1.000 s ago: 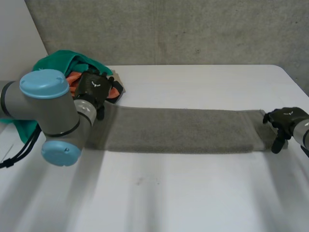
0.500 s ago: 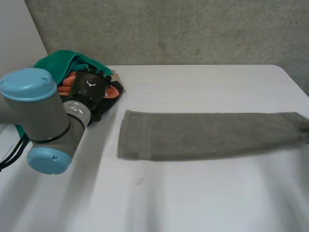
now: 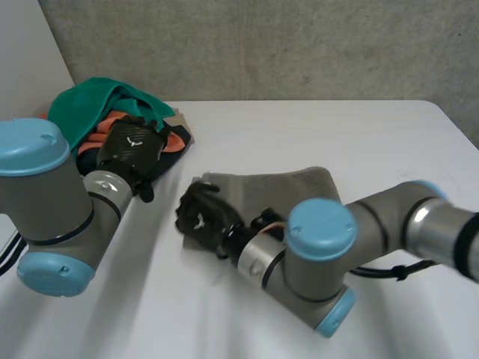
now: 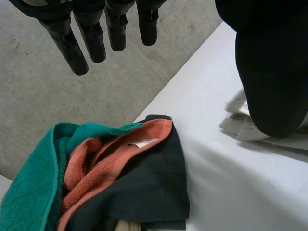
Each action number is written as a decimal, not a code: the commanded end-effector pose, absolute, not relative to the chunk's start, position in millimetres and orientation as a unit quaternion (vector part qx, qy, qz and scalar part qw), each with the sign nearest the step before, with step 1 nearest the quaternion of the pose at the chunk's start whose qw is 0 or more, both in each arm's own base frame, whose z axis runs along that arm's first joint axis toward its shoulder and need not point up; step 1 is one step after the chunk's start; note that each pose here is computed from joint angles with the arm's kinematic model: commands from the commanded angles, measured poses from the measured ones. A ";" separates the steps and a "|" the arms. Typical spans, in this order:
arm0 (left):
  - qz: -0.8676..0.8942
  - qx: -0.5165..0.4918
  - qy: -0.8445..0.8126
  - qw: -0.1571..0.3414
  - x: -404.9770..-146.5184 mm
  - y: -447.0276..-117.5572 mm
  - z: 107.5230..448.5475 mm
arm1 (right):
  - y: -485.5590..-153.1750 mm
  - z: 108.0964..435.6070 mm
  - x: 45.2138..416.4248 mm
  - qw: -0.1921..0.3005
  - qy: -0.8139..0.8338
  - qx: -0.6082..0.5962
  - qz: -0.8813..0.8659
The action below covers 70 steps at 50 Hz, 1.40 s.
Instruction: Fold the laundry.
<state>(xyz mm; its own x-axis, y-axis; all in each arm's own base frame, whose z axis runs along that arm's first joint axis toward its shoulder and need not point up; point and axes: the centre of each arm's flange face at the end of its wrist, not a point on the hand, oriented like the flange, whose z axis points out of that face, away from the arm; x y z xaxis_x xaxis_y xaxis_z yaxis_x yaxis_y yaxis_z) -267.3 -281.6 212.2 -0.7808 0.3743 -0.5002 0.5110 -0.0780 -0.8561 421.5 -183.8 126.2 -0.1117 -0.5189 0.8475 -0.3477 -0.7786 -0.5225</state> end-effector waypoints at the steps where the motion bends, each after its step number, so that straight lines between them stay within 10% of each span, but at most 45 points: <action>1: -0.658 0.327 0.676 0.053 -267.0 -281.0 209.8 | -183.5 120.5 417.7 0.062 0.366 -0.654 -0.659; 9: -0.669 0.329 0.665 0.046 -274.3 -280.4 216.9 | -232.1 188.1 355.2 0.090 0.560 -0.474 -0.674; 15: -0.678 0.350 0.646 0.020 -296.2 -265.1 220.8 | -244.3 181.1 315.8 0.120 0.681 -0.401 -0.601; 24: -0.677 0.365 0.639 0.004 -310.8 -255.5 217.7 | -277.0 120.4 259.8 -0.013 0.752 -0.418 -0.508; 33: -0.673 0.365 0.644 0.006 -306.2 -252.6 216.0 | -313.0 144.3 266.7 -0.134 0.684 -0.423 -0.579; 40: -0.690 0.335 0.642 0.002 -292.1 -250.8 236.8 | -251.8 188.3 363.0 -0.056 0.522 -0.482 -0.701; 48: -0.696 0.297 0.653 -0.008 -276.9 -253.7 245.6 | -164.7 111.2 408.3 0.022 0.404 -0.666 -0.627; 55: -0.695 0.297 0.655 -0.009 -276.8 -254.2 244.2 | -161.4 118.6 398.3 0.046 0.449 -0.650 -0.611; 62: -0.718 0.289 0.633 -0.015 -285.4 -260.4 261.4 | -215.6 212.7 360.1 0.144 0.568 -0.444 -0.677; 70: -0.710 0.304 0.629 -0.088 -337.6 -251.8 249.0 | -254.5 217.6 317.4 0.177 0.694 -0.326 -0.617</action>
